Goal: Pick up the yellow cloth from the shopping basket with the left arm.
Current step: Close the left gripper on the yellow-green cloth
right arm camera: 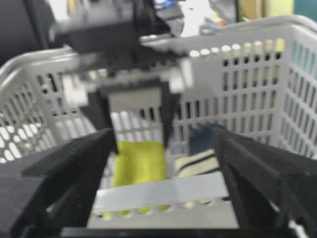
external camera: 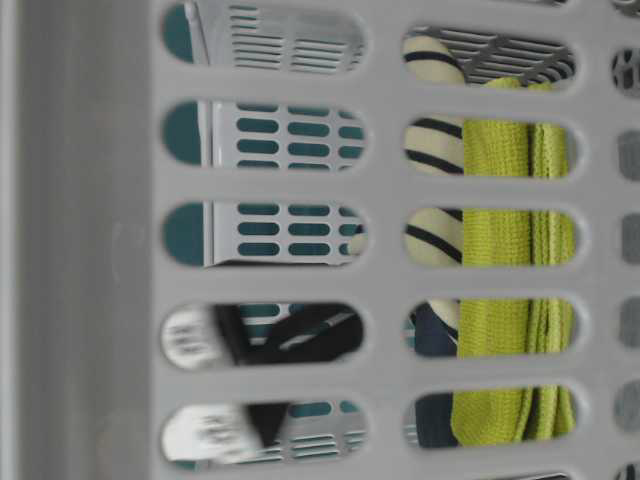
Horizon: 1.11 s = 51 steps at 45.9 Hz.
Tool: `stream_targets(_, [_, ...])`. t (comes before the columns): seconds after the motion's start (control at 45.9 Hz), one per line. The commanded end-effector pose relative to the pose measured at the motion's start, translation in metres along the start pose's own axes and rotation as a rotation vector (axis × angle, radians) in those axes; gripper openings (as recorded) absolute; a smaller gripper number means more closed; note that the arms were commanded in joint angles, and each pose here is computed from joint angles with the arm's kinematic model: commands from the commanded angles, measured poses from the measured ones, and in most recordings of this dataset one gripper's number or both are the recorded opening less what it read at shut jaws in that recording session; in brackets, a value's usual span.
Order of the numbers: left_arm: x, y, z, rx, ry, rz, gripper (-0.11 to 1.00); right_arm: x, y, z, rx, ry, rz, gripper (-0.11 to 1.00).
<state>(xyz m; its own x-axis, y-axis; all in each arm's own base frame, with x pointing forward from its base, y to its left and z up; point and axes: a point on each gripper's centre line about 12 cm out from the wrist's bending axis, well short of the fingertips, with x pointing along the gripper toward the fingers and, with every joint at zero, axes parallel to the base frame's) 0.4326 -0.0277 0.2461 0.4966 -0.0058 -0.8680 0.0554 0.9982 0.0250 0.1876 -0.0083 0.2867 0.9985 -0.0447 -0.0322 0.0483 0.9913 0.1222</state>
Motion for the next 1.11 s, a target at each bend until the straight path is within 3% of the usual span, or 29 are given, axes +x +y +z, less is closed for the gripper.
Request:
stream_targets(0.0, [0.005, -0.005, 0.006, 0.019, -0.010, -0.004, 0.86, 0.001, 0.001, 0.010, 0.006, -0.026, 0.001, 0.77])
stream_targets(0.414, [0.040, -0.014, -0.005, 0.035, 0.060, -0.012, 0.88, 0.001, 0.001, 0.009, 0.006, -0.020, 0.000, 0.77])
stream_targets(0.653, [0.051, -0.016, -0.019, 0.029, 0.109, -0.013, 0.84, 0.001, 0.001, 0.008, 0.008, -0.019, 0.000, 0.77])
stream_targets(0.762, [0.049, -0.019, -0.020, 0.034, 0.109, -0.016, 0.67, 0.001, 0.001, 0.007, 0.008, -0.017, 0.000, 0.77])
stream_targets(0.958, [0.048, -0.019, -0.018, 0.035, 0.105, -0.016, 0.20, 0.001, 0.000, 0.004, 0.008, 0.000, -0.002, 0.77])
stream_targets(1.088, [0.037, -0.019, -0.008, 0.043, 0.071, -0.017, 0.18, 0.001, 0.000, 0.004, 0.008, 0.001, -0.002, 0.77])
